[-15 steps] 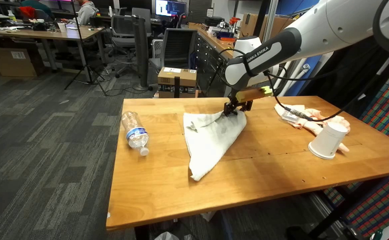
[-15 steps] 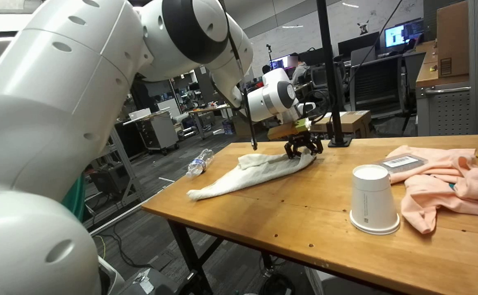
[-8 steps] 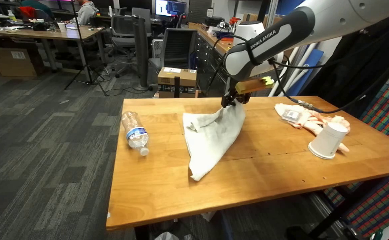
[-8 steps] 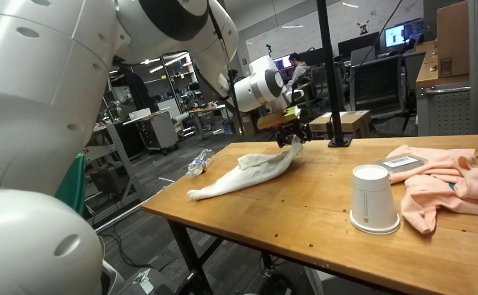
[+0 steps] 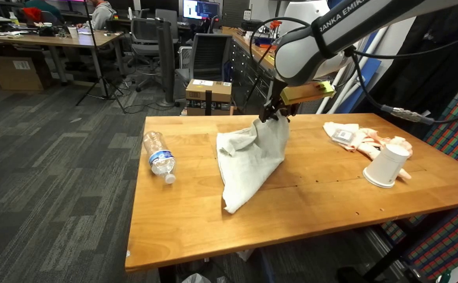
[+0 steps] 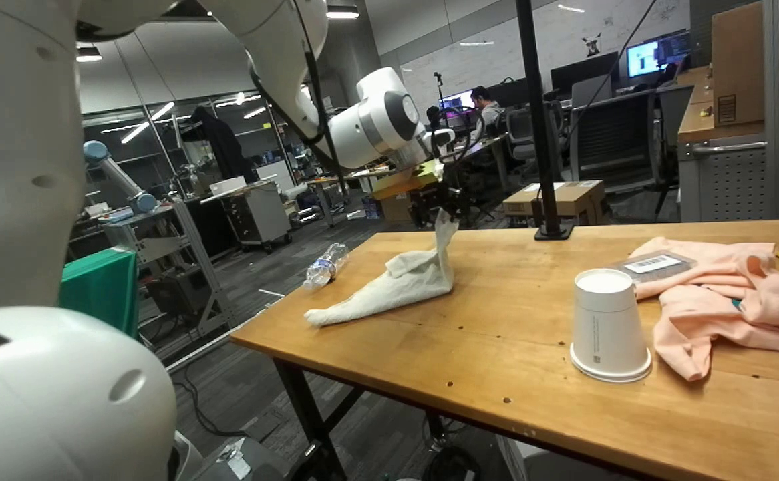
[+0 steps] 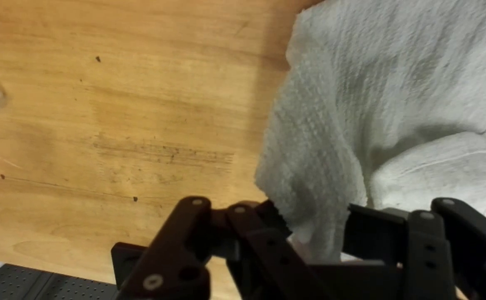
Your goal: Fold the towel diagonally twice
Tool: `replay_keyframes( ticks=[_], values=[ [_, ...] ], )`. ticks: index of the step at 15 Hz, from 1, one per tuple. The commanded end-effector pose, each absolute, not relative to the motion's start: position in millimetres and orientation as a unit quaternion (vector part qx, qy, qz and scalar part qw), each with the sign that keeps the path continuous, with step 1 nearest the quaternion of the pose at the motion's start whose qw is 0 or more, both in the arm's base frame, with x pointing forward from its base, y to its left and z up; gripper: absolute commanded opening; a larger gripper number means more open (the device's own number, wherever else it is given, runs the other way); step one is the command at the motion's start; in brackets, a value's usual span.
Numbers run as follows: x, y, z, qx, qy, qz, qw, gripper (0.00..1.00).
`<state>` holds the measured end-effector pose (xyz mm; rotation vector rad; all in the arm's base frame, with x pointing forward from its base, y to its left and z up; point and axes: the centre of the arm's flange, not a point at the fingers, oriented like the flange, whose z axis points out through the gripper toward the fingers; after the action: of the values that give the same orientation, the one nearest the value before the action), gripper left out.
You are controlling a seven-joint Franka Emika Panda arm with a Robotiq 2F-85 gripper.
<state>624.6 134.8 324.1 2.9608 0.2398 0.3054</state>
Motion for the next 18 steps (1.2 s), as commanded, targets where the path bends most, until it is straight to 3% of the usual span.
replay_keyframes(
  ticks=[1, 10, 18],
  values=[
    [545.5, 167.8, 354.5, 0.985, 0.084, 0.129, 0.08, 0.03],
    [452.7, 269.2, 372.3, 0.969, 0.125, 0.169, 0.127, 0.03],
    [460.5, 270.7, 359.5, 0.966, 0.125, 0.148, 0.171, 0.03]
  ],
)
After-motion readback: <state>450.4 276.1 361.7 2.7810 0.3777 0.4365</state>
